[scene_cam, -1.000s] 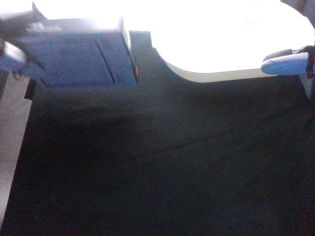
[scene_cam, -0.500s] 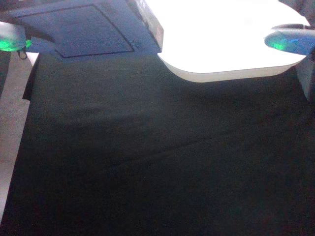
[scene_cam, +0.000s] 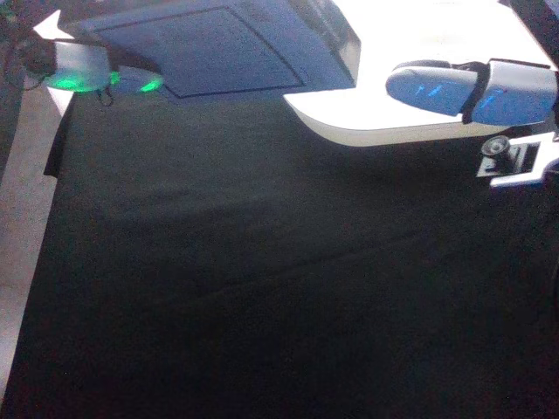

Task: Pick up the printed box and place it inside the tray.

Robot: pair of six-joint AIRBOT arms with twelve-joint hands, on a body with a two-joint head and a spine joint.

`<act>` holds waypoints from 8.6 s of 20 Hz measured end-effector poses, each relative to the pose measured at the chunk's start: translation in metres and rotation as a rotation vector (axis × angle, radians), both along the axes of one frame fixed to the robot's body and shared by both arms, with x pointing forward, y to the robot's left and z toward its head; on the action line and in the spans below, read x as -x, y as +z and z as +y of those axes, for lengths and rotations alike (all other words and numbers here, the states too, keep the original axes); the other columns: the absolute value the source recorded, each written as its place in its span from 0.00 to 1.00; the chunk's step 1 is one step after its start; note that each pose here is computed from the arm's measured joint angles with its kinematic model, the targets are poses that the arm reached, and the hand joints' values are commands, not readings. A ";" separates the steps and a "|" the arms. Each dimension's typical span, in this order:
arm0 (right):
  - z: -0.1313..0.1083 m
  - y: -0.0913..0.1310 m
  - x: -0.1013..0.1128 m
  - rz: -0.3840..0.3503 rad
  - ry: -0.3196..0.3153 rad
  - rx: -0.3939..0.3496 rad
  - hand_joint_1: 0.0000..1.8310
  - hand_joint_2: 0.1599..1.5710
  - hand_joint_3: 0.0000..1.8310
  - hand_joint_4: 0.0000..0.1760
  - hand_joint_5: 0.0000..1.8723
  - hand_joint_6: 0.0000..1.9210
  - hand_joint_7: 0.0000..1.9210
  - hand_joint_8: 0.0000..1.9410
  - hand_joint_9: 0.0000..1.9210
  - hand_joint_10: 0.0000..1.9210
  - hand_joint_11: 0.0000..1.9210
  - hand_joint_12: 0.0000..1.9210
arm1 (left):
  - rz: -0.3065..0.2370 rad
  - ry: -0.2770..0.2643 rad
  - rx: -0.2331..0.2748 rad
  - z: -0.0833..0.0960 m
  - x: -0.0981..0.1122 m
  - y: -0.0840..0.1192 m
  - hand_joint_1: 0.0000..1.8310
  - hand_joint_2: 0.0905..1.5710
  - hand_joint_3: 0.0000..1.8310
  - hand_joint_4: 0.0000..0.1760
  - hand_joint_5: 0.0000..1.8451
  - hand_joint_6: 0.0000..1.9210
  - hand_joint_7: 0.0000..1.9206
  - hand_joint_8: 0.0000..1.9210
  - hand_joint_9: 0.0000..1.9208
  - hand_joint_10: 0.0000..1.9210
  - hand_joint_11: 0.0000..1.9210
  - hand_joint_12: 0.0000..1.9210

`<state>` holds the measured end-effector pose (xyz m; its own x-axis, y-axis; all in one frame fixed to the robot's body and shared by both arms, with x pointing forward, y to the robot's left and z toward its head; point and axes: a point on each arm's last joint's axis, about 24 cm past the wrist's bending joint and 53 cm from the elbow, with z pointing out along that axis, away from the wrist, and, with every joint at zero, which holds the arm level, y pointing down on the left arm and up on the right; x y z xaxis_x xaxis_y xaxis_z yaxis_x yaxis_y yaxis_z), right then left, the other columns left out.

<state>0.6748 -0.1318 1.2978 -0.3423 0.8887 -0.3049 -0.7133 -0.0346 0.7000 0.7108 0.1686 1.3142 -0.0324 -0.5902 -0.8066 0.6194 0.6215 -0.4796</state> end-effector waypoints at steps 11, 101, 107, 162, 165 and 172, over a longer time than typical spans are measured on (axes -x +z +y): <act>0.039 -0.019 0.001 0.050 0.080 -0.056 0.36 0.45 0.01 1.00 0.00 0.00 0.00 0.00 0.00 0.00 0.00 0.42 | 0.024 -0.038 0.053 -0.026 -0.013 -0.009 0.70 0.65 0.00 0.00 0.55 0.43 0.64 0.36 0.74 0.06 0.61 0.37; -0.048 -0.034 -0.078 0.007 -0.566 0.825 0.75 0.69 0.00 0.00 0.46 0.50 0.52 0.52 0.43 0.72 0.38 0.70 | 0.097 -0.013 0.205 0.032 0.056 -0.066 0.00 0.59 0.00 0.78 0.00 0.00 0.10 0.00 0.01 0.00 0.00 0.00; -0.049 -0.035 -0.079 0.013 -0.567 0.821 0.38 0.39 0.00 1.00 0.00 0.00 0.00 0.00 0.00 0.00 0.00 0.00 | 0.103 -0.020 0.215 0.028 0.057 -0.069 0.00 0.61 0.00 0.68 0.00 0.00 0.15 0.01 0.05 0.01 0.00 0.00; -0.068 0.026 0.054 -0.145 -0.042 0.009 0.35 0.41 0.02 1.00 0.00 0.00 0.00 0.00 0.00 0.00 0.00 0.00 | -0.206 0.015 0.280 0.057 0.112 0.004 0.05 0.47 0.00 1.00 0.00 0.00 0.00 0.00 0.00 0.00 0.00 0.00; -0.079 0.038 0.071 -0.207 -0.057 -0.028 0.33 0.47 0.01 1.00 0.00 0.00 0.00 0.00 0.00 0.00 0.00 0.00 | -0.250 -0.002 0.258 0.049 0.124 0.011 0.06 0.46 0.00 1.00 0.00 0.00 0.00 0.00 0.00 0.00 0.00 0.00; -0.079 0.040 0.077 -0.201 -0.056 -0.044 0.28 0.49 0.01 1.00 0.00 0.00 0.00 0.00 0.00 0.00 0.00 0.00 | -0.328 -0.007 0.279 0.049 0.137 0.028 0.01 0.45 0.00 1.00 0.00 0.00 0.00 0.00 0.00 0.00 0.00 0.00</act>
<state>0.5981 -0.2109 1.3379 -0.2284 0.9186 -0.3224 -0.8400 -0.0186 0.5423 0.5737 0.2173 1.3418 0.1951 -0.7879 -0.5841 0.7708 0.4914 -0.4055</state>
